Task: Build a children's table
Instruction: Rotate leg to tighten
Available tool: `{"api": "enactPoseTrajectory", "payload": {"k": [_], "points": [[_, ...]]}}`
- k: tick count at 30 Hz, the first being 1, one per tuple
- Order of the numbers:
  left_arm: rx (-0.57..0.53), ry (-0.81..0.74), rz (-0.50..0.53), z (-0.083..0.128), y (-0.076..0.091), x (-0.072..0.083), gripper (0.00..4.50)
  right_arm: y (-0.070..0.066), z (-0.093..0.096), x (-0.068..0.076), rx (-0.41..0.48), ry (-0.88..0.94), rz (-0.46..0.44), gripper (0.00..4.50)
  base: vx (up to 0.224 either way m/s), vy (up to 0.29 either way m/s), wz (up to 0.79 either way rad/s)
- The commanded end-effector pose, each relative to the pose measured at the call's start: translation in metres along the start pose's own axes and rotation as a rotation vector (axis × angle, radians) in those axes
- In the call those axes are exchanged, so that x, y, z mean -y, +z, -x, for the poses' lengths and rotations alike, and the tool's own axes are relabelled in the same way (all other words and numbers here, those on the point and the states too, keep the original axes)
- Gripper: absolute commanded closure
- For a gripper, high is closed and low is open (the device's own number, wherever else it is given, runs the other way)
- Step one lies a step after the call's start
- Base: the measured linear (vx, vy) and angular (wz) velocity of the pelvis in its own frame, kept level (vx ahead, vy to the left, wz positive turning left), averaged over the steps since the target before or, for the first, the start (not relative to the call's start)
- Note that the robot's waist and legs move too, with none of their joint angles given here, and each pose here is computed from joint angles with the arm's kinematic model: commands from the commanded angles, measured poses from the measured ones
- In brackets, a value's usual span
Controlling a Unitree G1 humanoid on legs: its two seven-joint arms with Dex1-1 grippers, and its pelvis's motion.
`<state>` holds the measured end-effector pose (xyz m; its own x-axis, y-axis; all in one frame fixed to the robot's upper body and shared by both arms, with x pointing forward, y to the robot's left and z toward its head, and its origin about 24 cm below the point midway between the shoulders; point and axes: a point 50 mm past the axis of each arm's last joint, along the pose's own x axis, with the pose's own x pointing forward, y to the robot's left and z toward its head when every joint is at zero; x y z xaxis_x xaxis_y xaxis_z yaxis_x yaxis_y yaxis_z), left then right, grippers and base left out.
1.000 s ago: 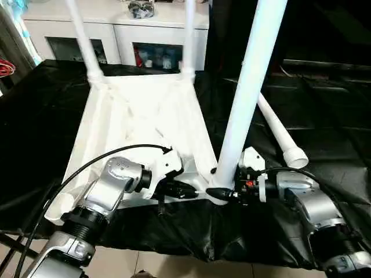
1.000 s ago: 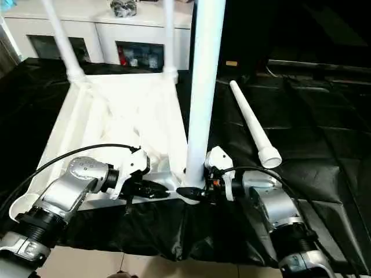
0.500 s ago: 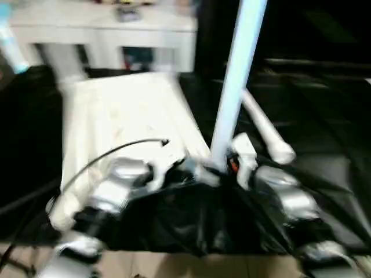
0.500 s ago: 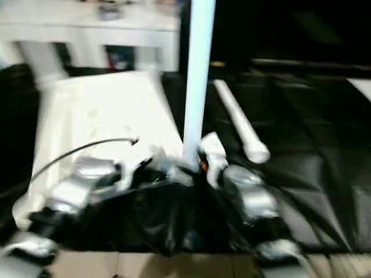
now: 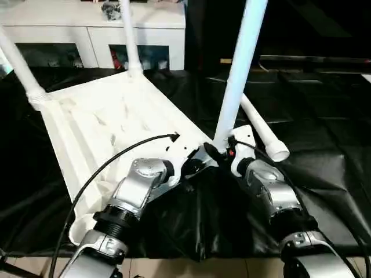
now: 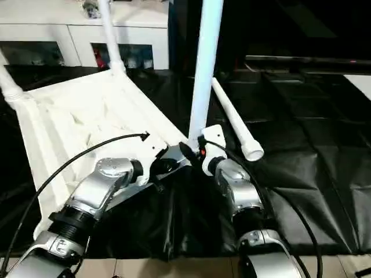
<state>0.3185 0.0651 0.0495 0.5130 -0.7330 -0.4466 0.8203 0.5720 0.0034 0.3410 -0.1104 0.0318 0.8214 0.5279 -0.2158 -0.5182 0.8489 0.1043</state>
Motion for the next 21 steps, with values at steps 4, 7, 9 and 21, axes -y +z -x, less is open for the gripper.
{"api": "enactPoseTrajectory", "payload": {"k": [4, 7, 9, 21], "points": [[0.090, -0.081, -0.012, -0.012, 0.022, 0.020, 4.50, 0.002, -0.002, -0.017, 0.030, 0.087, 0.018, 0.89, 0.000, 0.000, 0.00], [0.080, -0.050, 0.005, -0.013, 0.020, 0.018, 4.50, 0.004, 0.008, -0.008, 0.051, 0.070, 0.017, 0.89, 0.000, 0.000, 0.00], [0.066, 0.008, 0.028, -0.015, 0.019, 0.013, 4.50, 0.006, 0.024, 0.006, 0.073, 0.058, 0.015, 0.89, 0.000, 0.000, 0.00], [0.042, 0.040, 0.007, -0.019, 0.019, 0.012, 4.50, 0.008, 0.081, 0.027, 0.017, 0.210, 0.100, 0.89, 0.000, 0.000, 0.00]]}}
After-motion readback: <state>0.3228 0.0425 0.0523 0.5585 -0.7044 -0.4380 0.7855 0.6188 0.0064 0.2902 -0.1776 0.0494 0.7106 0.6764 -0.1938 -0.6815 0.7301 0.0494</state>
